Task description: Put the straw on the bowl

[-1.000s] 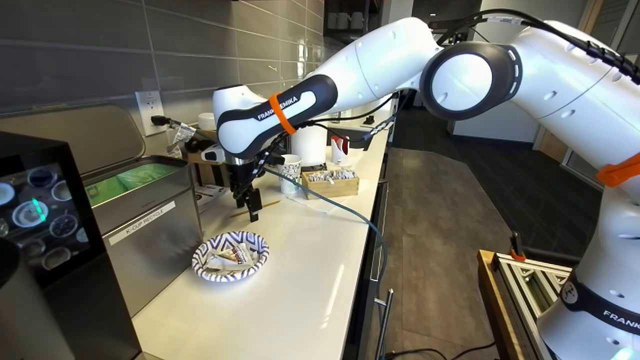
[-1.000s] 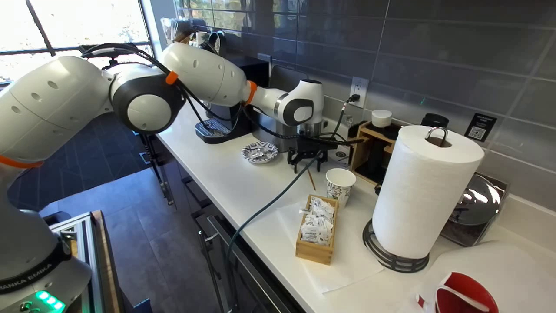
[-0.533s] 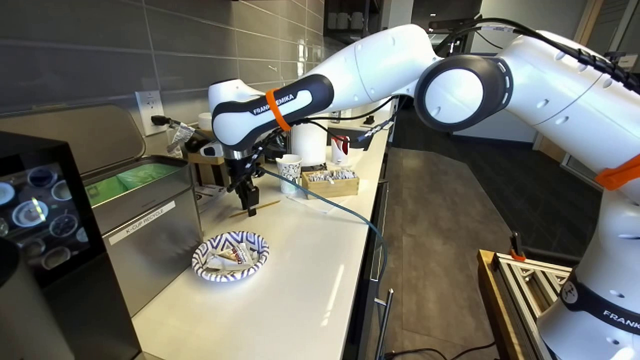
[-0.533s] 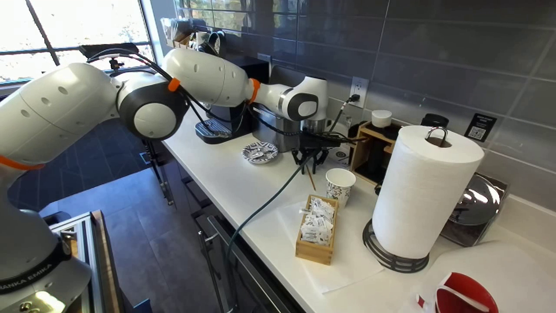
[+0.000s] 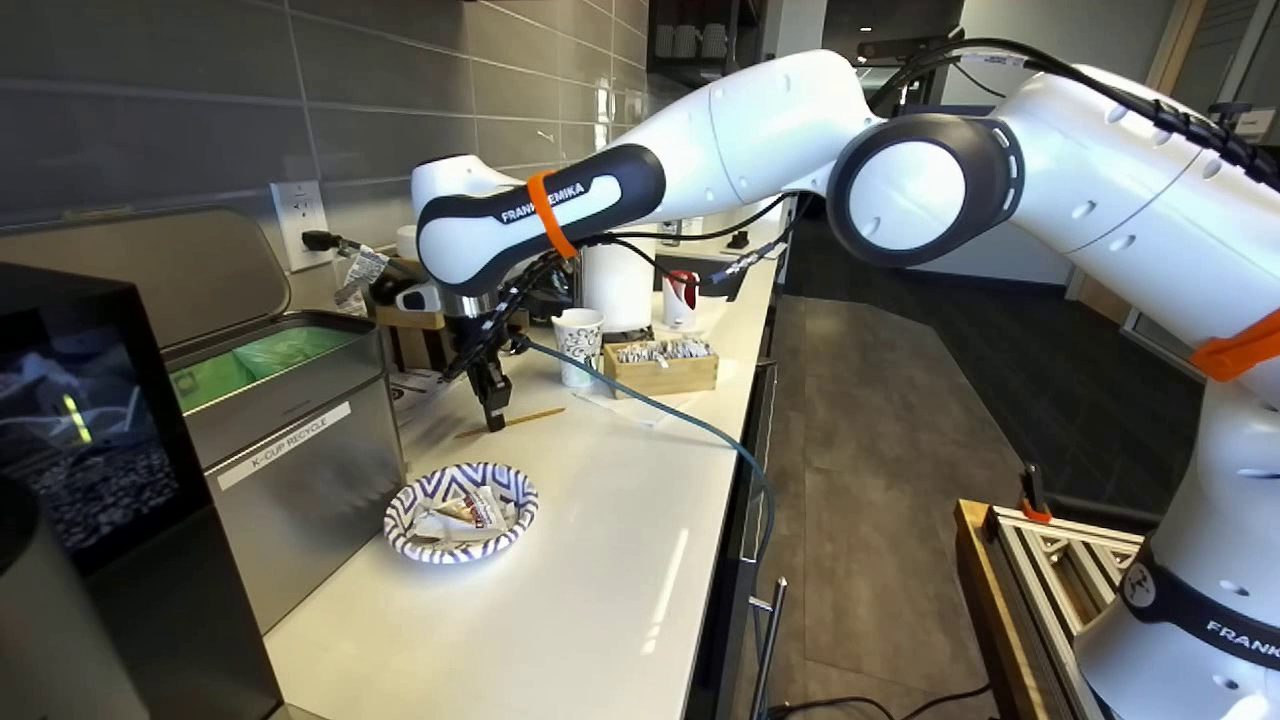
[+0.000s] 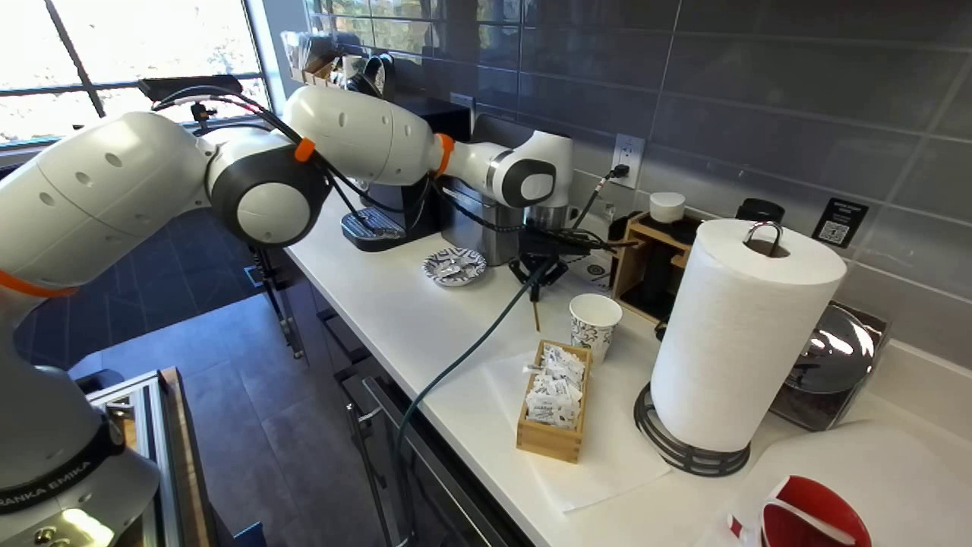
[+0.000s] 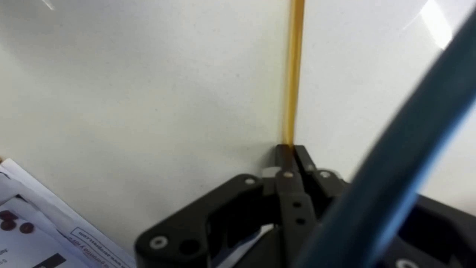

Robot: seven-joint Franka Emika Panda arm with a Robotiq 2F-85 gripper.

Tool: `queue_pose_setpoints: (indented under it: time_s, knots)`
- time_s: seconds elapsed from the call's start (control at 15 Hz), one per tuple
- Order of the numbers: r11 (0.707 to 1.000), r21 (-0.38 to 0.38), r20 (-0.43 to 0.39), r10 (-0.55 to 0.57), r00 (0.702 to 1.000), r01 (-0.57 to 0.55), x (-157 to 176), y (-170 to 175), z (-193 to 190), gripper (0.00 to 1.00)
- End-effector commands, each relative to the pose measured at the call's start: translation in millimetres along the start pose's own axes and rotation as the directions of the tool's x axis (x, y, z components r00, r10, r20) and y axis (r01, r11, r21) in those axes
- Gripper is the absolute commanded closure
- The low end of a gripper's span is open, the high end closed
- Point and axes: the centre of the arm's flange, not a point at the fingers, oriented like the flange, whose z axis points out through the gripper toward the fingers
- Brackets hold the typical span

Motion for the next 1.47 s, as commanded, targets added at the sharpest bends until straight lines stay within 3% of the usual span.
queue_pose_setpoints:
  time_s: [0.0, 0.27, 0.67, 1.13, 1.4]
  knots:
    - [0.997, 0.057, -0.051, 0.046, 0.998, -0.043, -4.8, -9.1, -26.1, 0.99]
    - [0.994, 0.075, -0.145, 0.092, 0.985, -0.082, -18.2, -11.1, -67.3, 0.99]
    - [0.975, 0.211, -0.266, 0.131, 0.955, -0.075, -44.7, -23.0, -104.0, 0.99]
    - [0.929, 0.365, -0.355, 0.075, 0.932, 0.064, -65.6, -70.0, -113.4, 0.99]
    - [0.922, 0.329, -0.402, -0.058, 0.914, 0.203, -60.0, -114.6, -113.7, 0.99]
